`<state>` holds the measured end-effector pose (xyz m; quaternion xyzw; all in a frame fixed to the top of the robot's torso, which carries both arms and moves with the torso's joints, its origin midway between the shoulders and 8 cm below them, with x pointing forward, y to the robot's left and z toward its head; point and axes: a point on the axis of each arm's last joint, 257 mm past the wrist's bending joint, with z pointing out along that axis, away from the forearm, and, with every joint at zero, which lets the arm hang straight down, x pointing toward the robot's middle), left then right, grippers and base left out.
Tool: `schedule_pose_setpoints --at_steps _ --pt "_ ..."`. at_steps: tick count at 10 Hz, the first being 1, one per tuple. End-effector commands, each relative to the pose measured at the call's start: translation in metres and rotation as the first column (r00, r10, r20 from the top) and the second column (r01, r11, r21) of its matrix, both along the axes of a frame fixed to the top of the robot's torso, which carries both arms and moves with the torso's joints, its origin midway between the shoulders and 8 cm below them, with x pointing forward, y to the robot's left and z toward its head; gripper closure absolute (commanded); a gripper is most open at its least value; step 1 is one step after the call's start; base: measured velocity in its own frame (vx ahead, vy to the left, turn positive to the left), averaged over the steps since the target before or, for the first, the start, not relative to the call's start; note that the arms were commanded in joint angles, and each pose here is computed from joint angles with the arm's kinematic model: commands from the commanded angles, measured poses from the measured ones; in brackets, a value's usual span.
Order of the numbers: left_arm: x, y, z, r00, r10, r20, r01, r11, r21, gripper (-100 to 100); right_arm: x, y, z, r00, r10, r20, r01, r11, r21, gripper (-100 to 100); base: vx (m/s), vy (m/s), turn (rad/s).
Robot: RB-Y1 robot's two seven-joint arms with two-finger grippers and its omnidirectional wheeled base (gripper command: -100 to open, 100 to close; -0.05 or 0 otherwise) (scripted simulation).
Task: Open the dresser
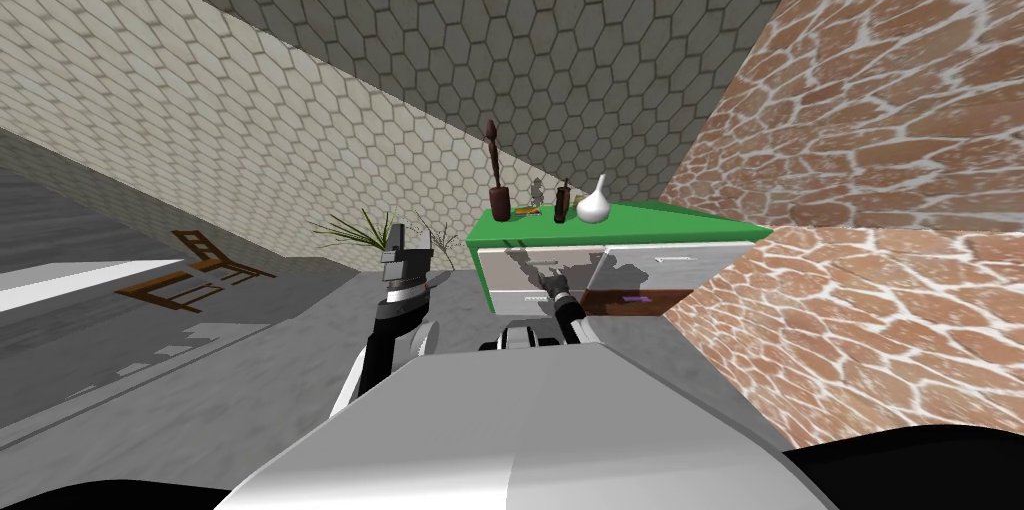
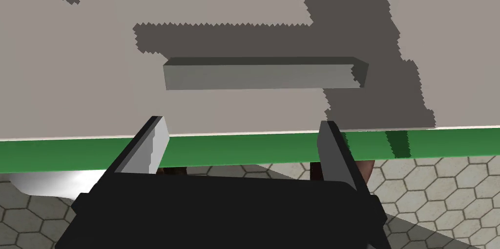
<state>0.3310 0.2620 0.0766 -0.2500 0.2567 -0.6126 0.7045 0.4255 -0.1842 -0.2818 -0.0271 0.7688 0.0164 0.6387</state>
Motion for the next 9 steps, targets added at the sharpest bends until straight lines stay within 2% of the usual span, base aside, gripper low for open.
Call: schedule_pose_setpoints --at_steps 1,3,4,5,6,7,8,9 --pt "0.000 0.000 0.000 1.0000 0.000 0.000 0.000 1.0000 0.000 0 -0.003 0.001 -0.024 0.999 -0.009 -0.046 0.003 0.991 -0.134 -100 0.021 0.013 0.000" --pt "0.000 0.000 0.000 1.0000 0.000 0.000 0.000 1.0000 0.000 0 -0.002 -0.002 -0.023 0.999 -0.014 -0.038 0.007 0.985 -0.171 -100 0.011 0.008 0.001" --pt "0.000 0.000 0.000 1.0000 0.000 0.000 0.000 1.0000 0.000 0 -0.004 0.001 -0.037 0.998 -0.019 -0.065 0.003 0.970 -0.244 -100 0.010 0.007 -0.001" --pt "0.000 0.000 0.000 1.0000 0.000 0.000 0.000 1.0000 0.000 0 -0.003 0.000 -0.035 0.998 -0.018 -0.057 0.002 0.964 -0.266 -100 0.013 0.009 0.002" --pt "0.000 0.000 0.000 1.0000 0.000 0.000 0.000 1.0000 0.000 0 -0.004 0.005 -0.047 0.997 -0.015 -0.078 -0.012 0.943 -0.333 -100 0.025 0.014 -0.003" --pt "0.000 0.000 0.000 1.0000 0.000 0.000 0.000 1.0000 0.000 0 -0.004 0.002 -0.045 0.997 -0.021 -0.071 -0.005 0.934 -0.357 -100 0.020 0.013 0.000" --pt "0.000 0.000 0.000 1.0000 0.000 0.000 0.000 1.0000 0.000 0 -0.005 0.007 -0.056 0.996 -0.021 -0.090 -0.019 0.908 -0.418 -100 0.022 0.013 -0.004" --pt "0.000 0.000 0.000 1.0000 0.000 0.000 0.000 1.0000 0.000 0 -0.004 0.004 -0.053 0.997 -0.024 -0.080 -0.014 0.896 -0.443 -100 0.019 0.015 0.000"
